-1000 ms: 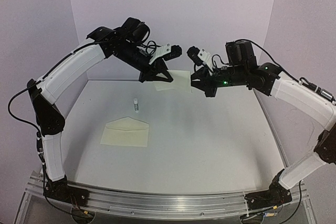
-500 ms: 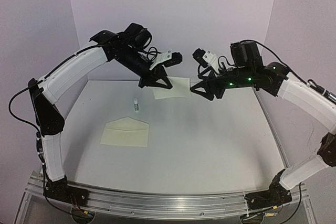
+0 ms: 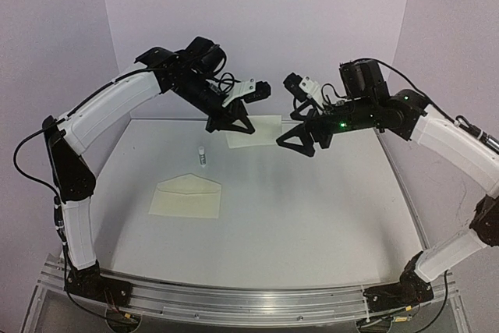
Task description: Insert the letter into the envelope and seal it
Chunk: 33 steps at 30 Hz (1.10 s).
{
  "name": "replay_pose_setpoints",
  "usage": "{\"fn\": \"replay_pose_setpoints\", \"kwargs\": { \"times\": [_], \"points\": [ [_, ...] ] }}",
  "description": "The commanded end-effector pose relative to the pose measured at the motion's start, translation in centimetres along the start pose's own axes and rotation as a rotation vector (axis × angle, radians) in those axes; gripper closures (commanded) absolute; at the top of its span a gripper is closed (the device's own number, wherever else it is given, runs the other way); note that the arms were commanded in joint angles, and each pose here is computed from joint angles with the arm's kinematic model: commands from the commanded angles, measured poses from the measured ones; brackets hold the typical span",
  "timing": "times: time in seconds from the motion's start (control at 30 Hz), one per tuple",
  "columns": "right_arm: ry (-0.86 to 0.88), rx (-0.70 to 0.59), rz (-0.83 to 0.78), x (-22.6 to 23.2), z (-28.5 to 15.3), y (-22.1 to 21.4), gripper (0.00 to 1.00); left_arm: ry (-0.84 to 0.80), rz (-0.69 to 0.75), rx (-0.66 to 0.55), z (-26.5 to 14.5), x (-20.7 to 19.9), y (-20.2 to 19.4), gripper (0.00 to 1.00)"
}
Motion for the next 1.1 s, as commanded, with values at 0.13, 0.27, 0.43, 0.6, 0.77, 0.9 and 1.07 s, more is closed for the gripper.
{"fn": "replay_pose_setpoints", "kwargs": {
  "times": [0.13, 0.27, 0.43, 0.6, 0.77, 0.9, 1.07],
  "points": [
    [0.155, -0.193, 0.050, -0.5, 3.7, 3.1, 0.22, -0.017, 0.050, -0.082, -2.6, -1.8, 1.6, 1.00],
    [0.186, -0.203, 0.068, -0.6, 4.5, 3.2, 0.72, -0.032, 0.042, -0.087, -2.7, -2.1, 1.6, 1.00],
    [0.160, -0.218, 0.111, -0.8, 4.1, 3.3, 1.00, -0.028, -0.007, -0.100, -3.2, -1.7, 1.7, 0.93],
    [0.139, -0.321, 0.211, -2.1, 2.2, 2.8, 1.00, -0.018, -0.169, -0.264, -8.1, 1.9, 1.2, 0.29],
    [0.152, -0.437, 0.202, -2.0, 0.1, 4.0, 1.00, -0.049, -0.165, -0.376, -10.4, 0.9, 0.9, 0.22],
    [0.204, -0.497, 0.176, -1.4, -0.6, 4.7, 1.00, -0.088, -0.248, -0.403, -10.1, 1.1, 0.9, 0.19],
    [0.215, -0.522, 0.154, -0.9, -1.6, 5.1, 1.00, -0.183, -0.299, -0.456, -10.3, 0.9, 2.0, 0.17]
  ]
}}
Point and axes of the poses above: each gripper's point midway between its finger pads, its own z axis out along the fingers, its own x axis along the line the jaws close on, y = z × x, the point moved 7 cm from there along -z, back along the fingers, and after that the axes turned 8 degrees about -z, right-handed, at the moved point
